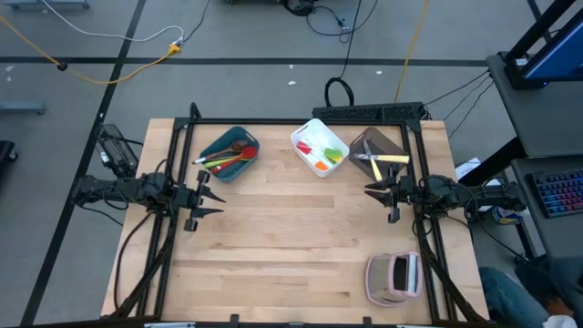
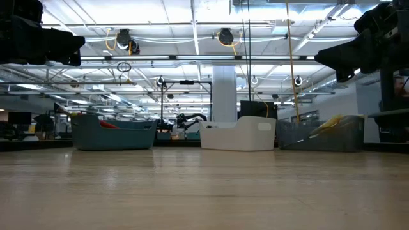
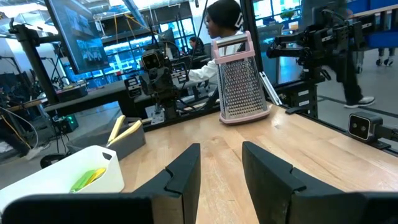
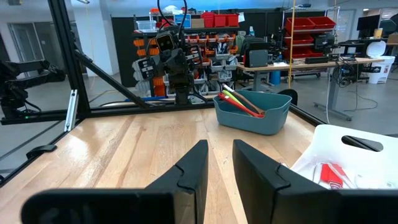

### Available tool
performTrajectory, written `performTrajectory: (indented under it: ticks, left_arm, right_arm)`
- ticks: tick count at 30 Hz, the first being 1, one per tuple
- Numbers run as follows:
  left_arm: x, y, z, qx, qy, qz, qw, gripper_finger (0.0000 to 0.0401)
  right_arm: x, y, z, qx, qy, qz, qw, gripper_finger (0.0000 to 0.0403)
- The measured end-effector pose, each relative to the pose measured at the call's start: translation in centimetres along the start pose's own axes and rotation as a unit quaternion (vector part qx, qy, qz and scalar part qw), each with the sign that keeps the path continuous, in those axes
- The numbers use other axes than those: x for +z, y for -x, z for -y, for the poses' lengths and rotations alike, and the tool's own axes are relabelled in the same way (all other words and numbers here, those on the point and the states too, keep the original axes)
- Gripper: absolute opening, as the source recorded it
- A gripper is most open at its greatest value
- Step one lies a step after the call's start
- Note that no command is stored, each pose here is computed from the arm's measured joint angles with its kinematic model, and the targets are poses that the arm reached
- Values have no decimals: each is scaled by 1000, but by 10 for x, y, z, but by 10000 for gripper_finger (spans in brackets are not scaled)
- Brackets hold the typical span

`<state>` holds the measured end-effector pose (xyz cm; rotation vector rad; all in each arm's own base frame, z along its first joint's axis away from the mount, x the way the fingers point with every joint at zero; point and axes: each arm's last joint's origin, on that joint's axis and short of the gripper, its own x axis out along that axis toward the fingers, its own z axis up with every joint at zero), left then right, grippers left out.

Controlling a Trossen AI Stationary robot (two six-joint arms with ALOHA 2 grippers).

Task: Pick & Place Kitchen Items
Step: Return to Home Position

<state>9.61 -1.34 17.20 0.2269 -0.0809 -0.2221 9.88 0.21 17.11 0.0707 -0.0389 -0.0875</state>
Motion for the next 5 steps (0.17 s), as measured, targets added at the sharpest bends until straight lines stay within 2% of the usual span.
performTrajectory:
  ticks: [5]
  left_arm:
    - [0,0,0,0,0,0,1000,122]
  right_arm:
    - [0,0,0,0,0,0,1000,71]
